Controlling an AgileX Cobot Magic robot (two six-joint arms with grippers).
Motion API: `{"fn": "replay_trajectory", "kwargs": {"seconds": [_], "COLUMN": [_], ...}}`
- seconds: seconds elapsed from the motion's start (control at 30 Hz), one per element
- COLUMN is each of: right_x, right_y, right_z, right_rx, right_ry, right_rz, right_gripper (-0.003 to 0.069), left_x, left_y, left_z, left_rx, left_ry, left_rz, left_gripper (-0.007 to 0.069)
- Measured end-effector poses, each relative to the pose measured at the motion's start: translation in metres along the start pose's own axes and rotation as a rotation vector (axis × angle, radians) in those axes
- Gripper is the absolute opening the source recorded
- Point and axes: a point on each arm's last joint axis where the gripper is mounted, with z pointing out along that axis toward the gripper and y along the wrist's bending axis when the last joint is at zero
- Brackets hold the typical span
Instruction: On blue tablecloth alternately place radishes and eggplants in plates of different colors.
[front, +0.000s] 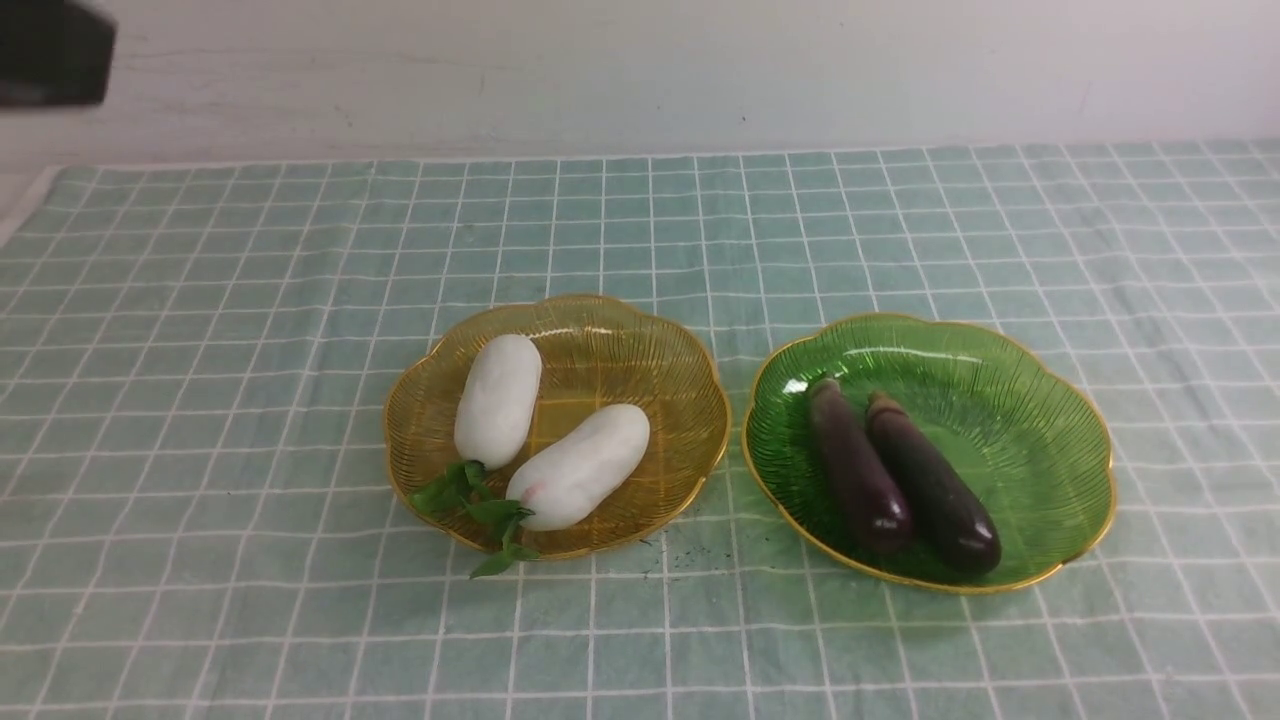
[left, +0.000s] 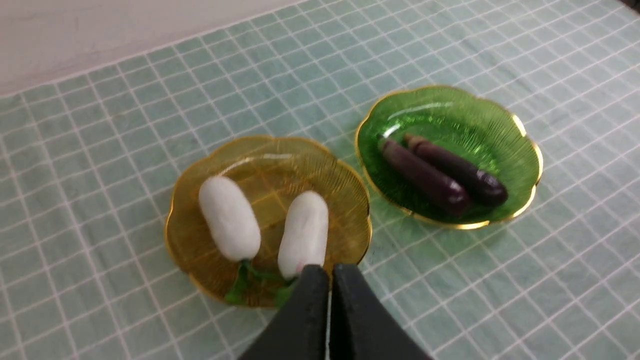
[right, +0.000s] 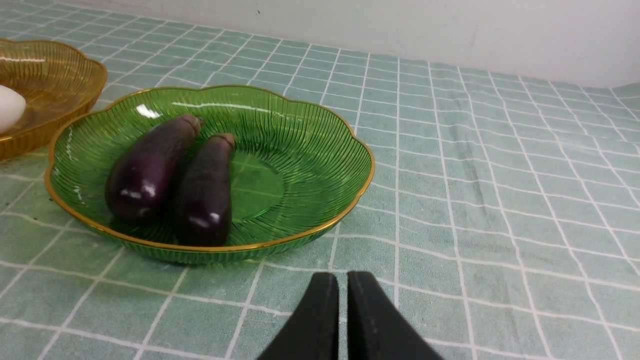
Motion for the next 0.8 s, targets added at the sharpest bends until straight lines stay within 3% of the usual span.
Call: {"fn": "replay_trajectory", "kwargs": {"seconds": [0.2, 0.37, 0.57, 0.67, 0.8], "right_x": [0.0, 0.0, 0.0, 0.0, 0.0], "right_y": [0.0, 0.0, 0.0, 0.0, 0.0], "right_z": [0.0, 0.0, 0.0, 0.0, 0.0], "right_rx": [0.0, 0.0, 0.0, 0.0, 0.0], "right_ry": [0.0, 0.0, 0.0, 0.0, 0.0], "right_rz": [0.0, 0.0, 0.0, 0.0, 0.0], "right_gripper": [0.0022, 0.0022, 0.0022, 0.0022, 0.0022], "left_x": [0.08, 0.145, 0.181, 0.189, 0.195], "left_y": [-0.012, -0.026, -0.032, -0.026, -0.021], "left_z": [-0.017, -0.013, 0.002, 0.014, 0.025], "left_rx": [-0.054, -0.001, 0.026, -0.018, -0.045], "left_ry": [0.06, 0.072, -0.138, -0.312, -0.388], "left_rz": [0.019, -0.008, -0.06, -0.091, -0.119], "left_gripper": [-0.0008, -0.0008, -0.0008, -0.0008, -0.0008]}}
